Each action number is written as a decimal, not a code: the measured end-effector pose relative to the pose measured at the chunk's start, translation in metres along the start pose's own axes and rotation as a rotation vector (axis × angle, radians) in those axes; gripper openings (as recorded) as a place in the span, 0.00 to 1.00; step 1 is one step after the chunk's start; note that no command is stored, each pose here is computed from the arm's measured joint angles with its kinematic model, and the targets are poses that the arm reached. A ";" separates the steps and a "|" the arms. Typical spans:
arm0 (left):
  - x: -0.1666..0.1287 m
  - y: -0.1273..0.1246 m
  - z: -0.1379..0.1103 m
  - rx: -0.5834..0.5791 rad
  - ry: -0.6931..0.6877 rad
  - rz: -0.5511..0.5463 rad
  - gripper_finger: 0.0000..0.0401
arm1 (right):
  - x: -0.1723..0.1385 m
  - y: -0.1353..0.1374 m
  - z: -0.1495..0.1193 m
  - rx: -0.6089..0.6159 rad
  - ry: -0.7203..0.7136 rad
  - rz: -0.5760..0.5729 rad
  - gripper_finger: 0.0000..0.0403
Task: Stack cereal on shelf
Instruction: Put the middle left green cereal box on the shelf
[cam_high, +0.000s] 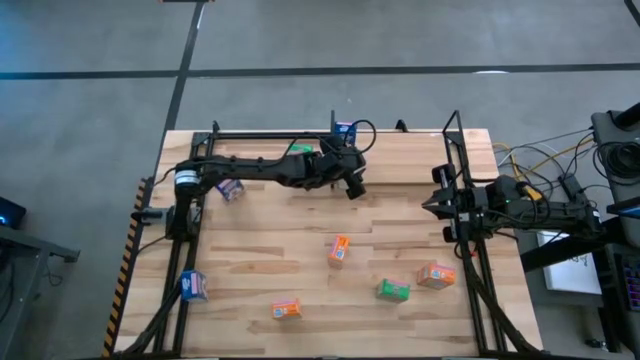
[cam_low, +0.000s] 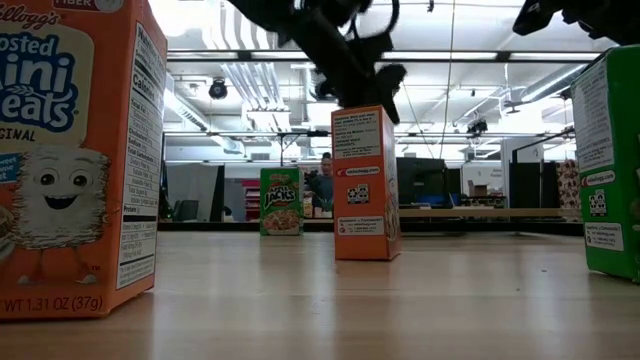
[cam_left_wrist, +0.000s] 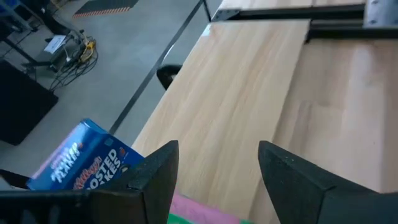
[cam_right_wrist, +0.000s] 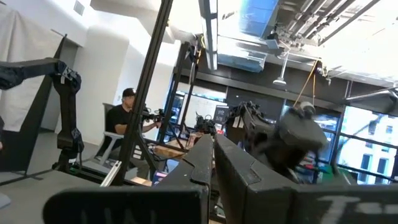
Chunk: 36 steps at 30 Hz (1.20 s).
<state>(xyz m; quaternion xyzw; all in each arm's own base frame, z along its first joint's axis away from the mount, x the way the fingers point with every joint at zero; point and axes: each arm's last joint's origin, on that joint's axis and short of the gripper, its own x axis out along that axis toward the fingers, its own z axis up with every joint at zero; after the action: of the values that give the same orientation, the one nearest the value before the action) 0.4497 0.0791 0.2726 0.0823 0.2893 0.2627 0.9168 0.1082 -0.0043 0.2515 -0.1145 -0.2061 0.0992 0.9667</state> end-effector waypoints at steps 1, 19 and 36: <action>-0.007 -0.001 0.003 0.004 -0.006 -0.007 0.51 | 0.000 0.000 0.000 0.000 0.001 -0.002 0.02; -0.154 -0.061 0.004 0.165 -0.029 -0.020 0.47 | 0.024 -0.017 -0.016 0.179 0.315 -0.304 0.02; -0.177 -0.047 -0.070 0.077 -0.212 -0.054 0.40 | 0.081 -0.045 -0.049 0.200 0.683 -0.353 0.02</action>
<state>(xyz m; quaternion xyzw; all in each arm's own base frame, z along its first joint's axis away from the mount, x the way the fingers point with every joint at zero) 0.3067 -0.0544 0.2871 0.1371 0.2026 0.2163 0.9452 0.2080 -0.0365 0.2501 -0.0090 0.1216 -0.0929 0.9882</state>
